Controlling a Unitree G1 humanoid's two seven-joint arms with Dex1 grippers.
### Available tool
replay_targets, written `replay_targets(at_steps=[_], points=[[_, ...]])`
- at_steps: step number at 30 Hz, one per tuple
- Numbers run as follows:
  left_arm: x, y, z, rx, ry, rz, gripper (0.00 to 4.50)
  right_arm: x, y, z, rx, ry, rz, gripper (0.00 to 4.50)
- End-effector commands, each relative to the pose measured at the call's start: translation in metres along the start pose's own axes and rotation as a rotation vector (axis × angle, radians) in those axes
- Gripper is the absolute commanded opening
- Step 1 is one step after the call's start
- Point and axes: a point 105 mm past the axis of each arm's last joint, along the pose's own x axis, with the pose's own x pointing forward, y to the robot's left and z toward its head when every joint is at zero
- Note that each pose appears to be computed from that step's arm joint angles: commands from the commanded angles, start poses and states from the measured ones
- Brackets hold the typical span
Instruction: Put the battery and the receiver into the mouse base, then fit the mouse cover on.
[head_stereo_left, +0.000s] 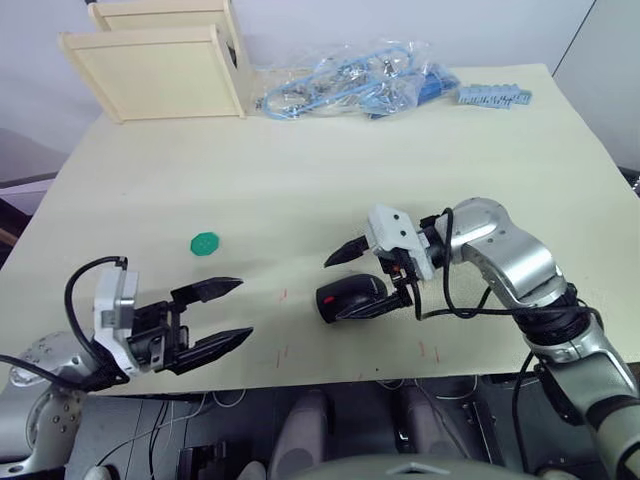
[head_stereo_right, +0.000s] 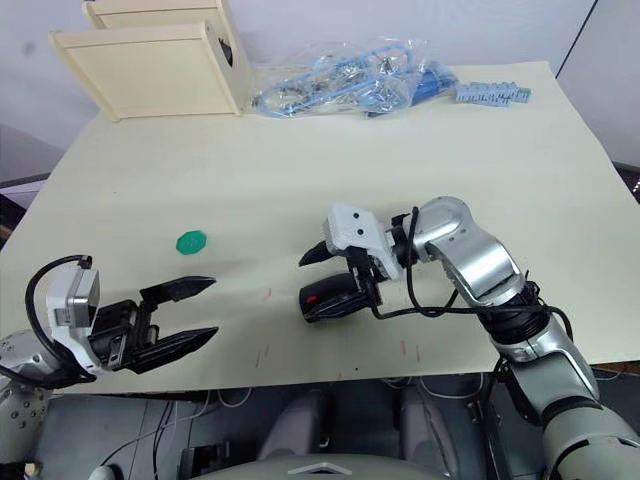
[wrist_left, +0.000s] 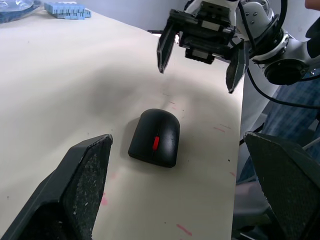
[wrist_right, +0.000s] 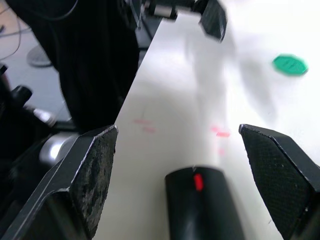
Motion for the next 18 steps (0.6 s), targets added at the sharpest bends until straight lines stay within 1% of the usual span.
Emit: replay_targets(at_steps=[1,3,4,6,9,12,18], points=[[-0.002,0.000,0.003,0.015,0.009,-0.007,4.50,0.002,-0.008,0.001,0.012,-0.036,-0.033,2.87],[-0.002,0.000,0.003,0.015,0.010,-0.008,4.50,0.004,-0.009,-0.004,0.006,-0.025,-0.037,1.87],[-0.002,0.000,0.003,0.016,0.011,-0.008,4.50,0.006,-0.010,-0.007,0.005,-0.015,-0.038,1.45],[-0.002,0.000,0.003,0.017,0.012,-0.009,4.50,0.009,-0.010,-0.013,0.002,0.004,-0.035,1.45],[-0.002,-0.001,0.003,0.019,0.015,-0.008,4.50,0.013,-0.009,-0.021,-0.001,0.068,-0.014,1.45],[-0.004,-0.002,0.002,0.020,0.018,-0.006,4.50,0.017,-0.011,-0.025,-0.008,0.131,-0.016,1.45],[-0.003,-0.003,0.000,0.019,0.018,-0.003,4.50,0.025,-0.014,-0.032,0.013,0.210,-0.038,1.45]])
